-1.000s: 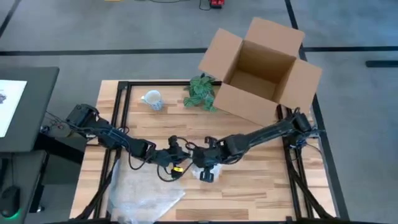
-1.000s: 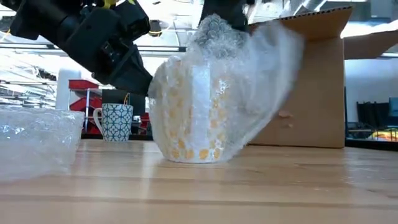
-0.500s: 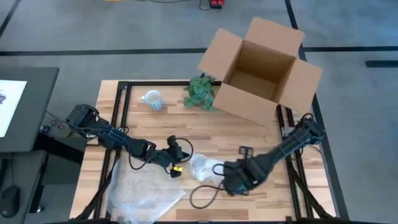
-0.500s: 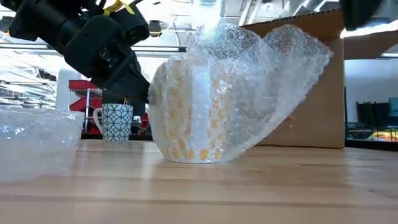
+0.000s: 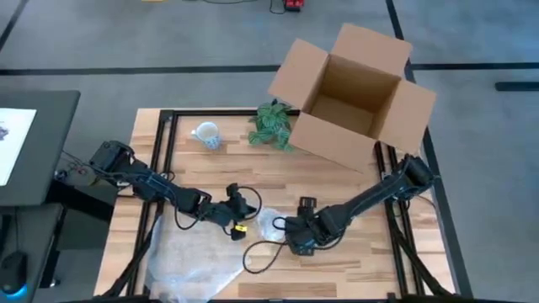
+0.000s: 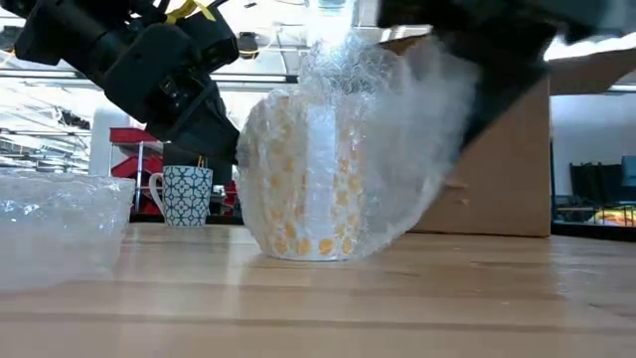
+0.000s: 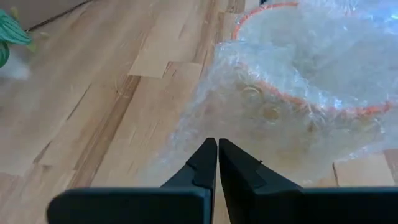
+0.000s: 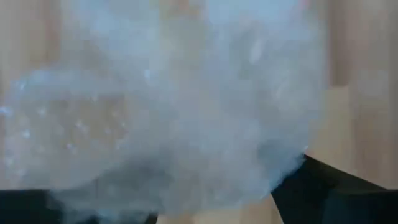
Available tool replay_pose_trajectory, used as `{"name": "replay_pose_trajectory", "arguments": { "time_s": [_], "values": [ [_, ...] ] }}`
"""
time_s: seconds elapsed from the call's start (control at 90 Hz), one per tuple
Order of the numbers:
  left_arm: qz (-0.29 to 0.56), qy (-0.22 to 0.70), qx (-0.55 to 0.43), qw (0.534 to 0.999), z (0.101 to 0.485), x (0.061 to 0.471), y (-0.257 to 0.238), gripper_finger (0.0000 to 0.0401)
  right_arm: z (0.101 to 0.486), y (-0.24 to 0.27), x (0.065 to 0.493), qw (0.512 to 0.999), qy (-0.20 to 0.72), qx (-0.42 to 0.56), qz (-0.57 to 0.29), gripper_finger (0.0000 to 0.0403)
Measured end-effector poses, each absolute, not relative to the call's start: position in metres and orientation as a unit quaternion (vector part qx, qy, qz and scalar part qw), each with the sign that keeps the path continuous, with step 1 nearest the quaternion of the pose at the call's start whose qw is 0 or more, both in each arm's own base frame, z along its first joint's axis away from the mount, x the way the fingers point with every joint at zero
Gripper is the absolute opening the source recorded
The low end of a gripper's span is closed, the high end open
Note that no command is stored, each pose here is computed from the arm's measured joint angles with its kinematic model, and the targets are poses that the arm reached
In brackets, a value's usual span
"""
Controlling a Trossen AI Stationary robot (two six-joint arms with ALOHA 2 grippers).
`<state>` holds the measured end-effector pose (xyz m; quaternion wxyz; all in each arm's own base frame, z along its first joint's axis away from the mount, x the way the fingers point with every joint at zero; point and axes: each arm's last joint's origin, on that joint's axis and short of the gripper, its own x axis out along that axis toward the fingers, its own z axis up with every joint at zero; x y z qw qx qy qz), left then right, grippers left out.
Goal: Wrap mug
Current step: Wrap the yellow mug
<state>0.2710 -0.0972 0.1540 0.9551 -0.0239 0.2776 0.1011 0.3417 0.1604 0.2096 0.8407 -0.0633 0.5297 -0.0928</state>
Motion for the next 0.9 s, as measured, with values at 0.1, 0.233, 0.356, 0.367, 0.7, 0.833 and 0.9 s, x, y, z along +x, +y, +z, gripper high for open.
{"name": "replay_pose_trajectory", "arguments": {
  "time_s": [0.1, 0.233, 0.356, 0.367, 0.7, 0.833, 0.9],
  "values": [
    [0.103, 0.277, -0.031, 0.955, 0.154, 0.271, -0.097, 0.0, 0.216, 0.165, 0.346, 0.855, 0.509, -0.07, -0.078, 0.0179],
    [0.104, 0.275, -0.034, 0.955, 0.154, 0.271, -0.097, 0.0, 0.223, 0.172, 0.349, 0.865, 0.491, -0.072, -0.067, 0.0111],
    [0.102, 0.264, -0.04, 0.958, 0.156, 0.273, -0.098, 0.0, 0.227, 0.175, 0.351, 0.876, 0.472, -0.069, -0.068, 0.0058],
    [0.101, 0.262, -0.041, 0.959, 0.157, 0.273, -0.098, 0.0, 0.228, 0.175, 0.352, 0.878, 0.47, -0.067, -0.068, 0.0054],
    [0.097, 0.244, -0.045, 0.964, 0.16, 0.275, -0.099, 0.0, 0.237, 0.175, 0.369, 0.915, 0.397, -0.044, -0.054, 0.0005],
    [0.099, 0.234, -0.047, 0.966, 0.161, 0.276, -0.099, 0.0, 0.233, 0.167, 0.375, 0.914, 0.4, -0.033, -0.055, 0.0002],
    [0.101, 0.227, -0.049, 0.967, 0.162, 0.276, -0.099, 0.0, 0.231, 0.167, 0.378, 0.916, 0.397, -0.027, -0.049, 0.0001]
  ]
}}
